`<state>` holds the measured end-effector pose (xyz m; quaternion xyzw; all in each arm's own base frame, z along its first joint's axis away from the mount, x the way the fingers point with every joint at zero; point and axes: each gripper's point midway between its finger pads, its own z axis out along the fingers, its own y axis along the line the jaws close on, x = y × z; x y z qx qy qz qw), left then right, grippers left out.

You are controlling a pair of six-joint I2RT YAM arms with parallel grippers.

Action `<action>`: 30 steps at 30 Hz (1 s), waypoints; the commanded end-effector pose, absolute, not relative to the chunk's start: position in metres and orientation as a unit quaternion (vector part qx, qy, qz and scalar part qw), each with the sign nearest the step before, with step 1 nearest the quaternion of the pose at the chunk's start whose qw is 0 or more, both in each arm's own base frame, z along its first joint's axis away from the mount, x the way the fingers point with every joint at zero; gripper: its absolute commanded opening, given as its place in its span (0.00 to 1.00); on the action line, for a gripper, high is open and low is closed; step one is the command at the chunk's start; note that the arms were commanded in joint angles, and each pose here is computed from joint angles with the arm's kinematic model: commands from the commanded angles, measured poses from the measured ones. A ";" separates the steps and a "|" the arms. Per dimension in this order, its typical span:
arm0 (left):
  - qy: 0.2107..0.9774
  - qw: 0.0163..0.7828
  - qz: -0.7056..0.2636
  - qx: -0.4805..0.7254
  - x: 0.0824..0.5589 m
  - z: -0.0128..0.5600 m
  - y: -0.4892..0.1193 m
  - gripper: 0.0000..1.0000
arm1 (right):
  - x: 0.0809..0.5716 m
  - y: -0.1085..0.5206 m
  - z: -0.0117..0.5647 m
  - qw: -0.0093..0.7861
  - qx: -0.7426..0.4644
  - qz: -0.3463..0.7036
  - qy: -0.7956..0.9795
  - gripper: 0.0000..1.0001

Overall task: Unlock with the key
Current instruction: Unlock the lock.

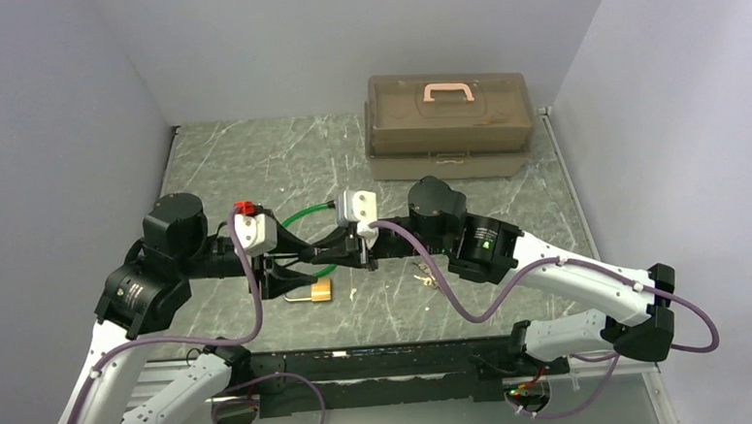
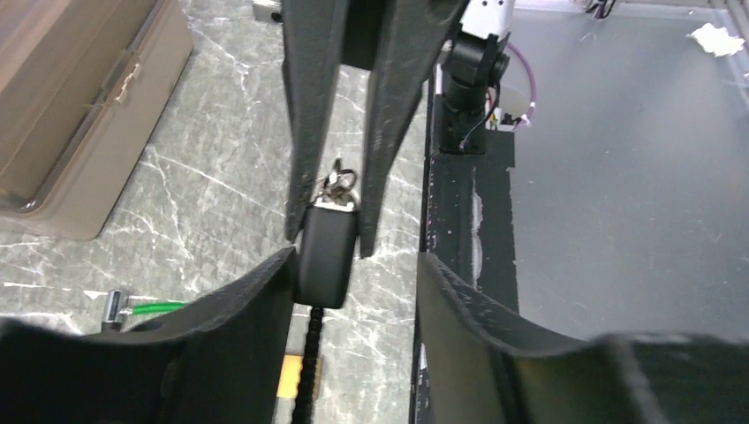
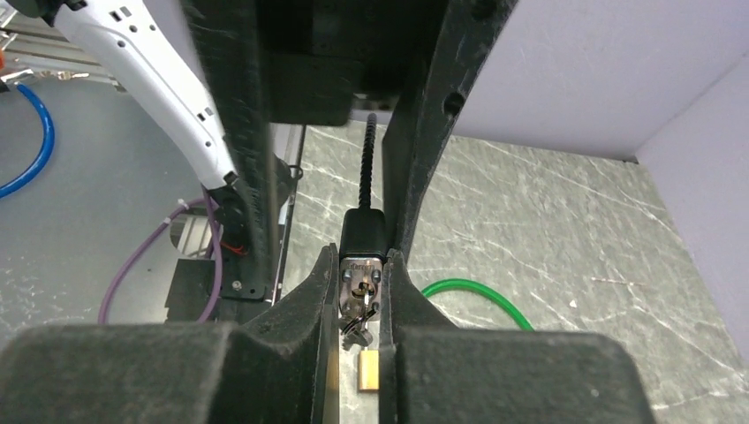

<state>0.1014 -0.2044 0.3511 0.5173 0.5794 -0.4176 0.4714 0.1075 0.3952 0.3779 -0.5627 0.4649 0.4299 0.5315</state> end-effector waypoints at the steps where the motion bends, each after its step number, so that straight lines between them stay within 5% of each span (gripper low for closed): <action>1: 0.526 0.503 -0.374 0.575 0.092 0.366 -0.196 0.65 | 0.115 0.389 0.408 0.564 -0.544 0.428 0.451 0.00; 4: 0.517 0.512 -0.339 0.596 0.094 0.366 -0.190 0.85 | 0.110 0.388 0.405 0.550 -0.554 0.432 0.450 0.00; 8: 0.524 0.506 -0.330 0.601 0.096 0.361 -0.188 0.87 | 0.105 0.389 0.404 0.537 -0.565 0.439 0.447 0.00; 25: 0.546 0.496 -0.350 0.578 0.110 0.351 -0.197 0.58 | 0.096 0.396 0.403 0.520 -0.576 0.460 0.432 0.00; 30: 0.541 0.484 -0.369 0.581 0.102 0.349 -0.199 0.38 | 0.096 0.397 0.405 0.521 -0.577 0.461 0.428 0.00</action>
